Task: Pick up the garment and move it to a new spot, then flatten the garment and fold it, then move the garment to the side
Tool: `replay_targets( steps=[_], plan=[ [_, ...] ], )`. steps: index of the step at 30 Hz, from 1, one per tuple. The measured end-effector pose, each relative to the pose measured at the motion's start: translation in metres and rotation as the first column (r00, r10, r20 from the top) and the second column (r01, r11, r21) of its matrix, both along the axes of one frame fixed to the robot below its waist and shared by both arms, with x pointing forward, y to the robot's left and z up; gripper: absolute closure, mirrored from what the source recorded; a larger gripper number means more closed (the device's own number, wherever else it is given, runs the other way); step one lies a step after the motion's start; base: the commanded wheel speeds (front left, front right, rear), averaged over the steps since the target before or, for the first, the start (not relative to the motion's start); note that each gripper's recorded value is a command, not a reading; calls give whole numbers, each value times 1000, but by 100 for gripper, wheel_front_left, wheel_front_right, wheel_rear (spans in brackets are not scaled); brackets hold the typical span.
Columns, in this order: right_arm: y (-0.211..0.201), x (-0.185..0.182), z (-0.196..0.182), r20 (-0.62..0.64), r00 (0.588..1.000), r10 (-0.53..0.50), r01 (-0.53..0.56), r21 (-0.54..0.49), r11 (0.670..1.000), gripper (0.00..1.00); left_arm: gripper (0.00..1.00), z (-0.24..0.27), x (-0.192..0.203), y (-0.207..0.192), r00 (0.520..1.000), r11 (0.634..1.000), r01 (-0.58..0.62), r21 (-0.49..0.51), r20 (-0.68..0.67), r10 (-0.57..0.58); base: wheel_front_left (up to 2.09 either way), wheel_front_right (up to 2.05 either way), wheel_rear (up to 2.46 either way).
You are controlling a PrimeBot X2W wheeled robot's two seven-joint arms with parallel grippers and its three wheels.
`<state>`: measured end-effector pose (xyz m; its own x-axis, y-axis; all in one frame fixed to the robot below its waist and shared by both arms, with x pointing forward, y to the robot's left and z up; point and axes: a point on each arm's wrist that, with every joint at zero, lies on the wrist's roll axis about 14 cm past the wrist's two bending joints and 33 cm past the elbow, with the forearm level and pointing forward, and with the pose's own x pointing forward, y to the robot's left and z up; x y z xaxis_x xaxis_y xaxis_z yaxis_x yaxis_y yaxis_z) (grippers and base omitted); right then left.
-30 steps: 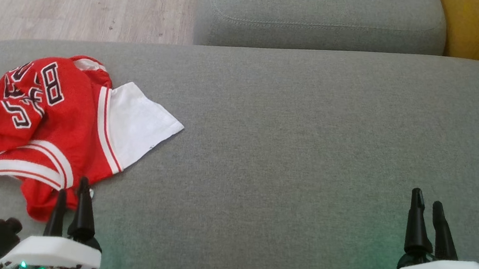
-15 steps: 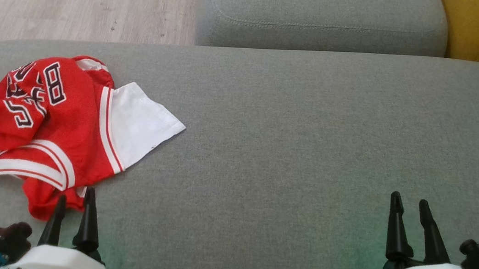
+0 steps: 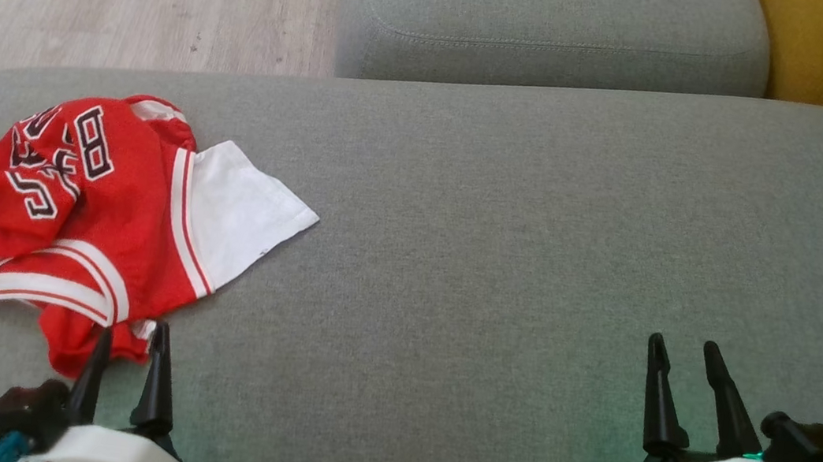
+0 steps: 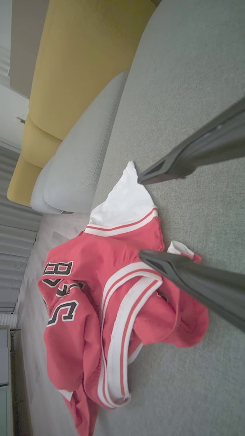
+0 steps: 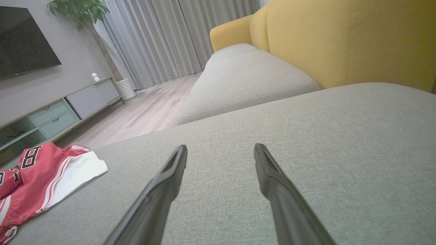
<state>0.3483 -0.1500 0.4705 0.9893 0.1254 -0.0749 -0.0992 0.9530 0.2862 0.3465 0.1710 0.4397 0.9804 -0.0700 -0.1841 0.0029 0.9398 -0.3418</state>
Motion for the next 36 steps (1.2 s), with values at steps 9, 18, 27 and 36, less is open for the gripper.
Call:
replay_targets(
  steps=[9,18,27,36],
  plan=[
    [2,-1,-1,15,1000,17,-16,-69,997,0,0,1,-2,-1,999,994,30,110,21,-33,0,0,0],
    [6,-4,-4,26,999,40,-36,-140,990,0,0,-5,-8,-1,998,982,48,181,20,-52,0,0,0],
    [12,-13,-20,-8,997,74,-74,-198,977,0,0,-9,-11,4,998,969,51,242,18,-58,0,0,0],
    [16,-18,-30,-31,995,96,-100,-231,968,0,0,-24,-21,5,998,965,63,254,-20,-60,0,0,0]
  ],
)
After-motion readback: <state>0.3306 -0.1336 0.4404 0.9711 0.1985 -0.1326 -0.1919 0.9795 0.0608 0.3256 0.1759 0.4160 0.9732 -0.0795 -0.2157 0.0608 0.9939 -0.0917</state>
